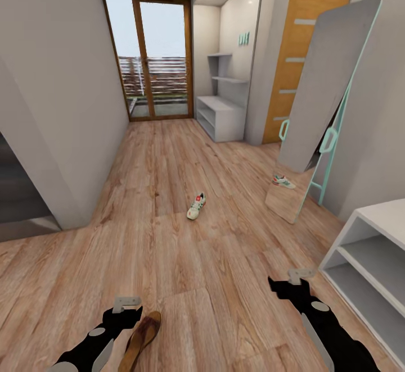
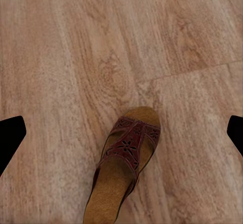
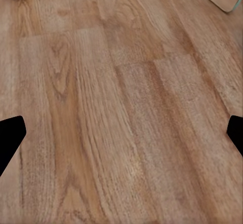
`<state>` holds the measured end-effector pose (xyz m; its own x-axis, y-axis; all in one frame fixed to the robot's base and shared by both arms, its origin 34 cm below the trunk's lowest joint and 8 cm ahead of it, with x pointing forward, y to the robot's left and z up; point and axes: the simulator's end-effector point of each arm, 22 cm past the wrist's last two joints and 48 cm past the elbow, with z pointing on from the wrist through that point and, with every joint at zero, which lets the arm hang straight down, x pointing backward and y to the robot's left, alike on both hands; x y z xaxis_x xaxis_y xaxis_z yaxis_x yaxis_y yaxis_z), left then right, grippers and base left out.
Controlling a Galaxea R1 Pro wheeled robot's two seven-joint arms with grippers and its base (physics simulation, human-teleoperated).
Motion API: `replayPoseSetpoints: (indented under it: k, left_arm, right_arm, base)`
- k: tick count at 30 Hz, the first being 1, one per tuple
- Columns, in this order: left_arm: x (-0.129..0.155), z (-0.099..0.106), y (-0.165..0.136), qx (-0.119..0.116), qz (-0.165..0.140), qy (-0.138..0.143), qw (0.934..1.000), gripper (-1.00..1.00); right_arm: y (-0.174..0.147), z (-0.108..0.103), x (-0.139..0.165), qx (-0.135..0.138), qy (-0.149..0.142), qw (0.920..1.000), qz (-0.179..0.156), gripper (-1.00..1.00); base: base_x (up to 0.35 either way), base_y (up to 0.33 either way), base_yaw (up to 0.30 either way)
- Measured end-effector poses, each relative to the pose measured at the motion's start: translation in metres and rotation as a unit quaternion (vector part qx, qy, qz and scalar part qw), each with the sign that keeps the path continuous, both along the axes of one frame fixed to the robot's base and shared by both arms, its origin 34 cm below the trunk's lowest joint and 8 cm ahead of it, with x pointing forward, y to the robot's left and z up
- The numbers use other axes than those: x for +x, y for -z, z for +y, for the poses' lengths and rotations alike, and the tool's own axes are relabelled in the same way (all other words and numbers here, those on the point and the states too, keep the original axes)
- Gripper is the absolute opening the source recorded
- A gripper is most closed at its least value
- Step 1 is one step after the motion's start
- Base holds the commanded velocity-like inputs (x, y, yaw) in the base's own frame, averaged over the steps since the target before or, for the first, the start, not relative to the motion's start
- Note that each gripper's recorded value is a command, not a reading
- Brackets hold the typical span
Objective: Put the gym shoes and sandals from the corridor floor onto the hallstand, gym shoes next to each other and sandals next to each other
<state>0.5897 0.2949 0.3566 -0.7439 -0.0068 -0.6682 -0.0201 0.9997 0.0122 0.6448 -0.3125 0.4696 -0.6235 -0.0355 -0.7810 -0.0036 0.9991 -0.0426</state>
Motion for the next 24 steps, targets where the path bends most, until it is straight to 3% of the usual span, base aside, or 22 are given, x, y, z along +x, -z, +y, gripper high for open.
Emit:
replayPoseSetpoints:
  k: [24]
  left_arm:
    - [-0.012, 0.001, 0.052, 0.000, 0.000, 0.000, 1.0000, 1.00]
  right_arm:
    - [0.051, -0.001, -0.011, 0.000, 0.000, 1.0000, -0.002, 1.00]
  base:
    - [0.000, 0.000, 0.000]
